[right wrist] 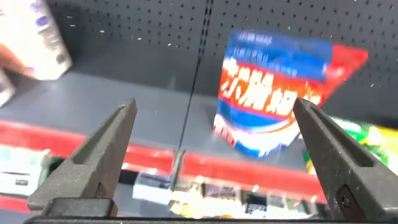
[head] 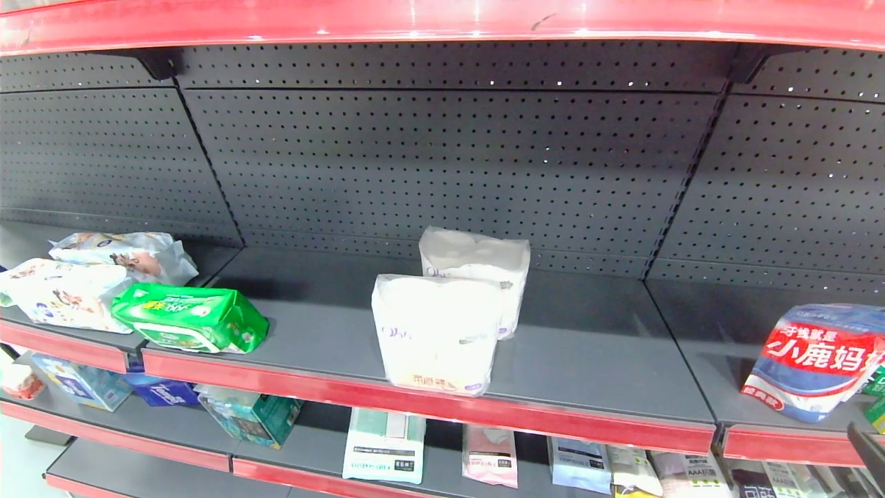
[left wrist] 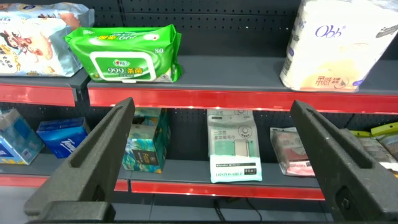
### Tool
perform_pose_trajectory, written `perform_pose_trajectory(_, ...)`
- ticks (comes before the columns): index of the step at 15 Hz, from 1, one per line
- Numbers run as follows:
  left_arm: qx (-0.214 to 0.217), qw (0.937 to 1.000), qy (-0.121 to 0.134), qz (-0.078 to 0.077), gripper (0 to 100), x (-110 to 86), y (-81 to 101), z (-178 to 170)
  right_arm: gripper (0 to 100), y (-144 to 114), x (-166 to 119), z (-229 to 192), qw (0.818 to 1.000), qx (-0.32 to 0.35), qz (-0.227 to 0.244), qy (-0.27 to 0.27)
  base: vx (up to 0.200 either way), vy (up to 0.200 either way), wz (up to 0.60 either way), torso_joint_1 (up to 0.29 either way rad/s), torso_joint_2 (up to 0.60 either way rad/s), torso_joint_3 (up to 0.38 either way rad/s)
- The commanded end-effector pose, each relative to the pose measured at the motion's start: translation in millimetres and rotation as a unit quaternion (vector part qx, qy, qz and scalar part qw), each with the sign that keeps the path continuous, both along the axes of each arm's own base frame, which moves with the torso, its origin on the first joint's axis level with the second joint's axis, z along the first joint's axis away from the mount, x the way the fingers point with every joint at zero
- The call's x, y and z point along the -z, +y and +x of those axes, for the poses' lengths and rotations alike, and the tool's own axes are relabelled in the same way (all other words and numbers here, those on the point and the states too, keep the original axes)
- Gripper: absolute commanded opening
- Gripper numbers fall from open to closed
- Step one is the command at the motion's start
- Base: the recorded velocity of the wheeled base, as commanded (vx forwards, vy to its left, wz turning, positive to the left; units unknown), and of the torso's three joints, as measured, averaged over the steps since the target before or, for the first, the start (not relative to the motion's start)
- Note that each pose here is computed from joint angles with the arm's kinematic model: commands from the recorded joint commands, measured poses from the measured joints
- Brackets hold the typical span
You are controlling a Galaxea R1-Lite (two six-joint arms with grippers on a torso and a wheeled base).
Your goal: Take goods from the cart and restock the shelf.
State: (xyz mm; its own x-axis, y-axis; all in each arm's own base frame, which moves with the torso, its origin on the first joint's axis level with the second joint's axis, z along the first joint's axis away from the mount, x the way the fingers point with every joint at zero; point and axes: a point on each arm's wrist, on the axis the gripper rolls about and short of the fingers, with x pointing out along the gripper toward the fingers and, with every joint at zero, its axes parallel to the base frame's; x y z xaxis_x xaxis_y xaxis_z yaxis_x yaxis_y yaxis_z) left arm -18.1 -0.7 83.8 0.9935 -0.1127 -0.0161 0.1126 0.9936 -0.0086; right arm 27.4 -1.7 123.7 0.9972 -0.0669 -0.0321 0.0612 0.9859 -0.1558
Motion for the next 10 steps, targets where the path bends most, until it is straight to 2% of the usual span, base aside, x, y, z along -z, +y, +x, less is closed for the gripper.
perform_pose_trajectory(1, 0.000, 1.0000, 0.000, 0.000, 100, -0.1, 0.0, 0, 100, 2, 26, -41, 0.999, -0.007, 0.013, -0.051, 0.000, 0.000, 0.00, 0.000, 0.00, 0.000)
perform_pose_trajectory(2, 0.000, 1.0000, 0.000, 0.001, 100, -0.1, 0.0, 0, 100, 2, 38, -47, 0.999, -0.011, 0.020, -0.037, 0.000, 0.000, 0.00, 0.000, 0.00, 0.000)
perform_pose_trajectory(4, 0.000, 1.0000, 0.000, 0.000, 100, -0.1, 0.0, 0, 100, 1, 42, -50, 0.998, -0.019, 0.040, -0.048, 0.000, 0.000, 0.00, 0.000, 0.00, 0.000)
perform_pose_trajectory(5, 0.000, 1.0000, 0.000, 0.000, 100, -0.1, 0.0, 0, 100, 1, 42, -50, 0.998, -0.024, 0.044, -0.043, 0.000, 0.000, 0.00, 0.000, 0.00, 0.000)
perform_pose_trajectory(6, 0.000, 1.0000, 0.000, 0.000, 100, -0.1, 0.0, 0, 100, 2, 48, -50, 0.998, -0.038, 0.046, -0.016, 0.000, 0.000, 0.00, 0.000, 0.00, 0.000)
perform_pose_trajectory(7, -0.001, 1.0000, 0.000, 0.000, 100, -0.1, 0.0, 0, 100, 2, 48, -50, 0.998, -0.040, 0.051, -0.018, 0.000, 0.000, 0.00, 0.000, 0.00, 0.000)
perform_pose_trajectory(8, 0.000, 1.0000, 0.000, 0.000, 100, -0.1, 0.0, 0, 100, 2, 48, -50, 0.997, -0.032, 0.075, -0.019, 0.000, 0.000, 0.00, 0.000, 0.00, 0.000)
perform_pose_trajectory(10, 0.000, 1.0000, 0.000, 0.000, 100, -0.1, 0.0, 0, 100, 1, 48, -50, 0.997, -0.018, 0.075, -0.020, 0.000, 0.000, 0.00, 0.000, 0.00, 0.000)
